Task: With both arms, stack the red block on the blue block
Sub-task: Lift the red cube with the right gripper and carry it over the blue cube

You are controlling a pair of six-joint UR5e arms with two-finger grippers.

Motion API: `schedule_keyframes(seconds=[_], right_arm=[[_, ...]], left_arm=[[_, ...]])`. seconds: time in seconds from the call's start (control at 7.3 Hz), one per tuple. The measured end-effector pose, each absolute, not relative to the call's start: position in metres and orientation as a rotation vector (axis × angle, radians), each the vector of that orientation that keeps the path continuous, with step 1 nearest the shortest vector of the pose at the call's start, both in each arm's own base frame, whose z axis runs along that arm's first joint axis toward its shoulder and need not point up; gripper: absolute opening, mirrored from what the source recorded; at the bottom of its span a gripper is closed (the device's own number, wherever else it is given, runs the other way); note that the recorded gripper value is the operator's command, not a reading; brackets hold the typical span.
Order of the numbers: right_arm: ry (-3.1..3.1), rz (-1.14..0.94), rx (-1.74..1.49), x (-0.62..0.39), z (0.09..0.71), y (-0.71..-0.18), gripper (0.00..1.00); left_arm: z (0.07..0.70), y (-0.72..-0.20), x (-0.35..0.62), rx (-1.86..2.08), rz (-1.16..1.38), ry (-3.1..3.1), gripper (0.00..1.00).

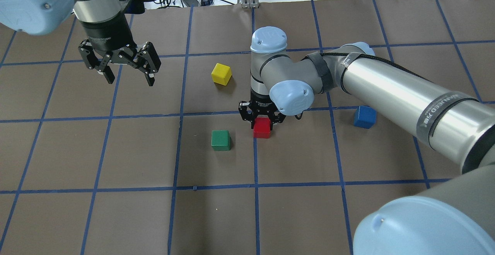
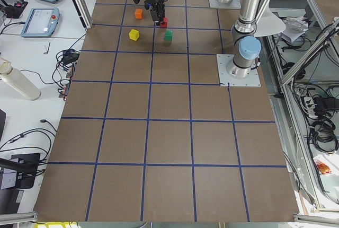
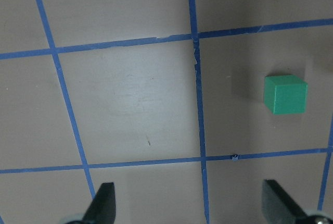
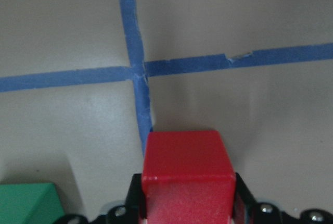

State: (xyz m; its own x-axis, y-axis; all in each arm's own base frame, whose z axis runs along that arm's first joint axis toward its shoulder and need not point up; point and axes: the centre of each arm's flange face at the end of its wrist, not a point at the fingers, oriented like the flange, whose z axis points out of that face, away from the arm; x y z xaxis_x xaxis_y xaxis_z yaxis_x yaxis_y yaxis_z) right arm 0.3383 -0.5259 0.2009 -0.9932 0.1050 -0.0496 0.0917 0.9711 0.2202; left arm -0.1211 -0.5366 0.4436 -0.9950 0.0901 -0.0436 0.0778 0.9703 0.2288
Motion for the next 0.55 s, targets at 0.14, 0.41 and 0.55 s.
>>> schedule_keyframes(seconds=[0.14,0.41,0.55], right_arm=[[3.053,0.316,0.160,0.337,0.209,-0.531,0.00],[3.060,0.282,0.198,0.319,0.247,-0.554,0.00],[3.076,0.291,0.220,0.299,0.275,-0.569,0.00]], left_arm=[[0.443,-0.537,-0.121,0.131,0.353,3.065,1.00],[0.443,-0.537,-0.121,0.132,0.353,3.062,1.00],[0.444,-0.537,-0.121,0.132,0.352,3.062,1.00]])
